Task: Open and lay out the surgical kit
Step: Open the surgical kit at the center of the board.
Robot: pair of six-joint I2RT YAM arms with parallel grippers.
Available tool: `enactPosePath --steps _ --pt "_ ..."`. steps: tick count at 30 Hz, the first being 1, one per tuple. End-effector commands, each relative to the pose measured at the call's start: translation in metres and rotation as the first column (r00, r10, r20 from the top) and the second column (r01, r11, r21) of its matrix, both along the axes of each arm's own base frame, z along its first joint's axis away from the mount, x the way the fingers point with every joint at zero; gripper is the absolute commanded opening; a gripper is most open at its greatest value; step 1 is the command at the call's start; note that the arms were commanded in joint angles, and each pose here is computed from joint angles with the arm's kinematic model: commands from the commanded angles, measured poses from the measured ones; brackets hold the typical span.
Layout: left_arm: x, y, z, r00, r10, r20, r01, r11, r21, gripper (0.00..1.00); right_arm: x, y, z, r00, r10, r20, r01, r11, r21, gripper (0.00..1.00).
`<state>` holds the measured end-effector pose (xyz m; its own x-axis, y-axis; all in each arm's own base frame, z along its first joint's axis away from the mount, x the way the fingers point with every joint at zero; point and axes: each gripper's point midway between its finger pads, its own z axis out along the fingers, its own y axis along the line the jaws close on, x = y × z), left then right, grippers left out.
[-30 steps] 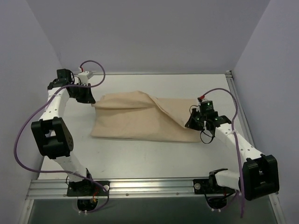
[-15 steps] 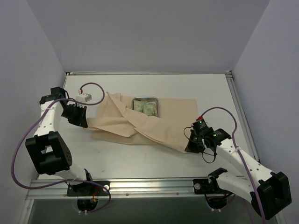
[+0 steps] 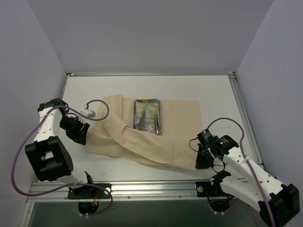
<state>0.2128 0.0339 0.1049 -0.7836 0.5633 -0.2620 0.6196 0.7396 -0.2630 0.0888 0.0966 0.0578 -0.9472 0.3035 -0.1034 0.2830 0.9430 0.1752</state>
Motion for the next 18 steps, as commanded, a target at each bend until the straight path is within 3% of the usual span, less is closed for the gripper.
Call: enactPosePath --steps 1,5,6,8,10,16,17,18 --pt "-0.013 -0.009 0.038 0.994 -0.104 -0.016 0.101 0.987 -0.124 0.52 -0.031 -0.016 -0.001 0.991 0.025 -0.13 -0.035 0.997 -0.073 0.0" --pt "0.055 -0.009 0.055 0.993 0.037 0.115 -0.017 0.985 -0.174 0.59 -0.032 -0.016 0.0 0.989 0.051 -0.141 -0.062 0.995 -0.073 0.0" --pt "0.068 -0.013 0.057 0.989 0.114 0.098 -0.093 0.976 -0.197 0.59 -0.031 -0.015 0.001 0.989 0.053 -0.138 -0.063 0.995 -0.072 0.0" --pt "0.098 -0.025 0.055 0.983 0.146 0.114 -0.112 0.957 -0.266 0.64 -0.031 -0.015 0.002 0.99 0.052 -0.131 -0.061 0.996 -0.068 0.0" --pt "0.109 -0.046 0.048 0.988 0.104 0.114 -0.062 0.944 -0.325 0.71 -0.03 -0.015 0.003 0.992 0.048 -0.118 -0.056 0.996 -0.065 0.0" --pt "0.108 -0.076 0.012 0.997 -0.012 0.073 0.036 0.944 -0.327 0.8 -0.027 -0.014 0.004 0.996 0.024 -0.084 -0.029 0.998 -0.053 0.0" --pt "0.113 -0.082 0.012 0.995 -0.014 0.094 0.046 0.935 -0.351 0.9 -0.027 -0.014 0.004 0.996 0.026 -0.084 -0.03 0.998 -0.053 0.0" --pt "0.116 -0.085 0.014 0.994 -0.011 0.112 0.052 0.929 -0.366 0.9 -0.027 -0.014 0.003 0.996 0.023 -0.084 -0.027 0.998 -0.053 0.0"
